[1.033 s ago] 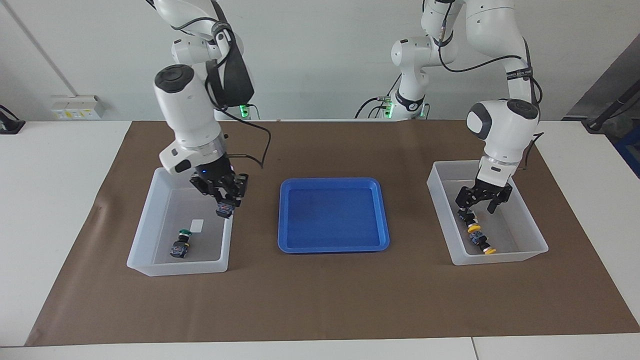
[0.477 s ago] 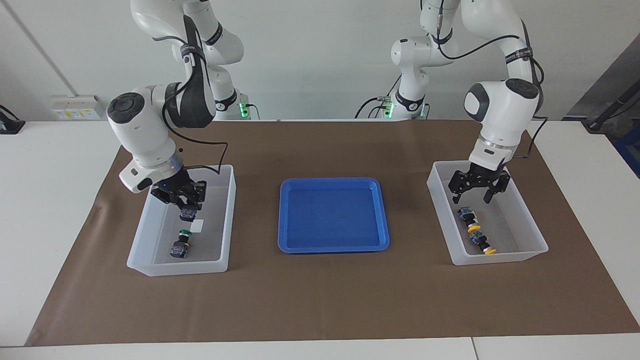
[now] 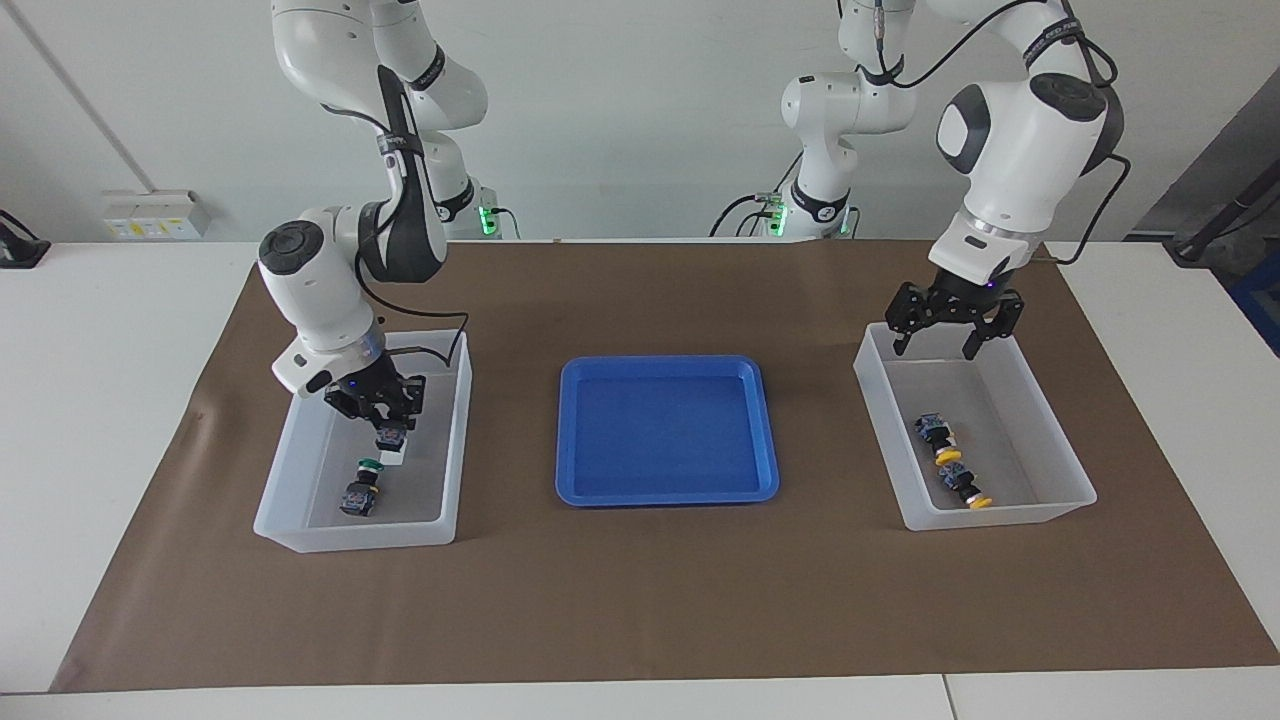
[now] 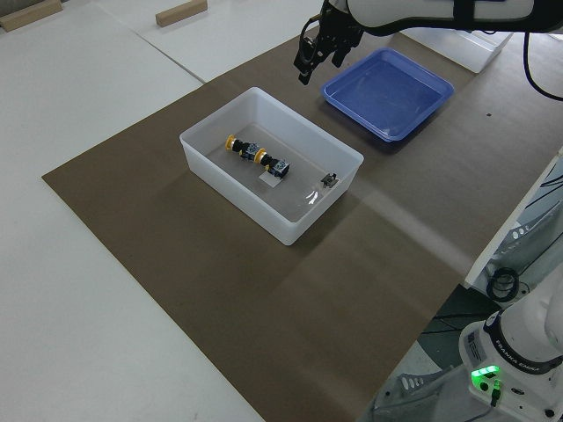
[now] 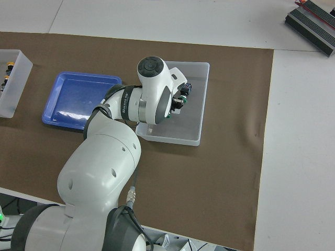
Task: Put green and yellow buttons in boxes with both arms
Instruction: 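Release the yellow button while the right gripper places the green button in the right box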
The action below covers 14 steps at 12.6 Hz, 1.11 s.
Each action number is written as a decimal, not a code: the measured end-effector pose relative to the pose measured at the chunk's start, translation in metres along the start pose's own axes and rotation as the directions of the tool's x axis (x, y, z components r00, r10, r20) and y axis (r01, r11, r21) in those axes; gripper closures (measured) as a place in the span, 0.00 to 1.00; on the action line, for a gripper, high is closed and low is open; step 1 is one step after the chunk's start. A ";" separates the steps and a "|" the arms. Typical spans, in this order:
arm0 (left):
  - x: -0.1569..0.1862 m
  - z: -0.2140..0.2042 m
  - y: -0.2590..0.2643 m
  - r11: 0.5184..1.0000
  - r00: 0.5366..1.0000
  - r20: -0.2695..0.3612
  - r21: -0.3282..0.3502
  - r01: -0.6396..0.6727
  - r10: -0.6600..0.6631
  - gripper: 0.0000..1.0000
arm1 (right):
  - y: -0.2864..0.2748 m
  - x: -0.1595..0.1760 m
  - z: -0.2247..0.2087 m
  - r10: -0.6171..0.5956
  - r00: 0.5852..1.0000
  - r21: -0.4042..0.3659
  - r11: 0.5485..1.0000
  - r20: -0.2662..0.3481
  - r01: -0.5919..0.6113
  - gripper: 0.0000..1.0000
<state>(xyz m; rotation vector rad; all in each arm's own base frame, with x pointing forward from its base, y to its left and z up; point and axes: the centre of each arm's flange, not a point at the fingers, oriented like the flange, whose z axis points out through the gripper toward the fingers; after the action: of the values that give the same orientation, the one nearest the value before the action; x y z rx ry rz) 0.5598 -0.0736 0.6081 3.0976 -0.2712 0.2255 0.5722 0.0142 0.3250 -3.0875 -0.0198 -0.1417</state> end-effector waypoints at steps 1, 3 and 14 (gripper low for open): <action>0.001 -0.011 -0.002 1.000 1.000 0.007 0.000 0.002 -0.002 0.00 | 0.001 0.000 0.004 0.003 1.000 0.001 1.000 -0.003 -0.003 0.48; 0.002 -0.025 -0.006 1.000 1.000 0.025 0.000 0.008 -0.008 0.00 | 0.001 0.002 0.009 0.006 1.000 0.000 1.000 -0.013 -0.006 0.21; -0.017 -0.017 -0.010 1.000 0.991 0.135 -0.006 0.007 -0.006 0.00 | -0.007 0.026 -0.200 0.080 0.996 -0.038 0.996 -0.033 -0.081 0.00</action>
<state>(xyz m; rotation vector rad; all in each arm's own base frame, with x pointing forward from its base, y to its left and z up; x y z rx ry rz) 0.5430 -0.0601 0.6228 3.1118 -0.2640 0.0140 0.5793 0.0115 0.5271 -3.1182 0.1103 -0.1894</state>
